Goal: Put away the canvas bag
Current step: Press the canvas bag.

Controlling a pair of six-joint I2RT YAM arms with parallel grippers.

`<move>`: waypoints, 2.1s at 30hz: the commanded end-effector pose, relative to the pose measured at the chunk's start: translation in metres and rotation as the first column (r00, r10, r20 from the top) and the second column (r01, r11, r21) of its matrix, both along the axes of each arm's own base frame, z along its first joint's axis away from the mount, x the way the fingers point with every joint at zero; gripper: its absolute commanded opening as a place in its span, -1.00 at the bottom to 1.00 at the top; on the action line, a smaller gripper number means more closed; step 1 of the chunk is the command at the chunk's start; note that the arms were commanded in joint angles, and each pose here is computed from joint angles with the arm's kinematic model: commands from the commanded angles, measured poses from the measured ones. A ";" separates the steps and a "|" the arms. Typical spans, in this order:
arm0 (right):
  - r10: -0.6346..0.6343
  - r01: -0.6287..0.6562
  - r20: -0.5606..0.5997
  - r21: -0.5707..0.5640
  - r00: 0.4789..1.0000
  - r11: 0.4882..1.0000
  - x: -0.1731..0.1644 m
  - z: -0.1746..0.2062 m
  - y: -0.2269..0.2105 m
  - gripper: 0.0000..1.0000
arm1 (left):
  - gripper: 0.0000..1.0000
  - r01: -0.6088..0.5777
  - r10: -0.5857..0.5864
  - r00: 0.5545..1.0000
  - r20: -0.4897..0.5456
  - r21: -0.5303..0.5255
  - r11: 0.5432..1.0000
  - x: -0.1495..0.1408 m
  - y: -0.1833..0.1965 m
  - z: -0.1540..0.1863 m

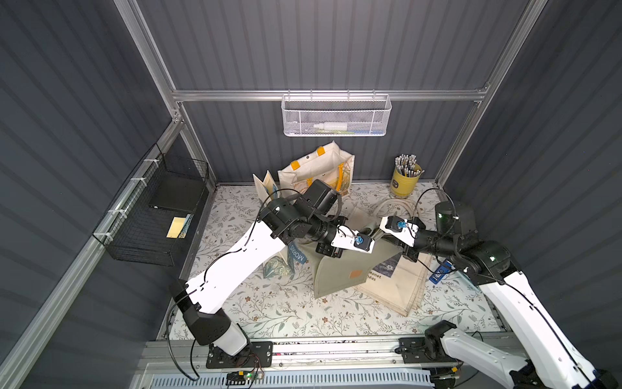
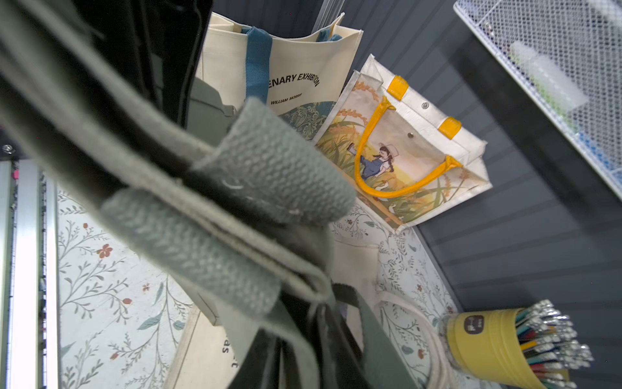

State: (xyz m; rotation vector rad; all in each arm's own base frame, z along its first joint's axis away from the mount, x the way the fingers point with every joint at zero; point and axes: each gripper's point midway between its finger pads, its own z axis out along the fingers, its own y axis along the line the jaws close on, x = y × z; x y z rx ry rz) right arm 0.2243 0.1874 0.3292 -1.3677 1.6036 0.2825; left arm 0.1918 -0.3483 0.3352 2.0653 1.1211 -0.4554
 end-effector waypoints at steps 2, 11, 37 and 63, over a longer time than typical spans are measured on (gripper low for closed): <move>-0.060 0.059 0.048 0.032 0.997 0.998 0.011 0.017 -0.004 0.22 | -1.00 0.062 -0.061 0.997 0.039 -0.031 0.998 -0.016 0.002 0.009; -0.083 0.084 -0.021 0.037 0.996 0.996 0.003 0.006 -0.007 0.73 | -1.00 0.184 -0.188 0.969 0.163 0.039 0.982 -0.015 0.006 -0.007; -0.017 0.018 -0.051 0.030 0.999 0.999 -0.013 -0.007 0.001 -1.00 | -0.11 0.170 -0.147 0.961 0.236 -0.081 0.982 0.001 -0.019 0.010; -0.161 0.161 0.151 0.015 0.975 0.987 0.041 0.014 0.004 -1.00 | 0.89 -0.091 0.099 0.995 0.010 -0.300 0.949 0.034 -0.055 0.061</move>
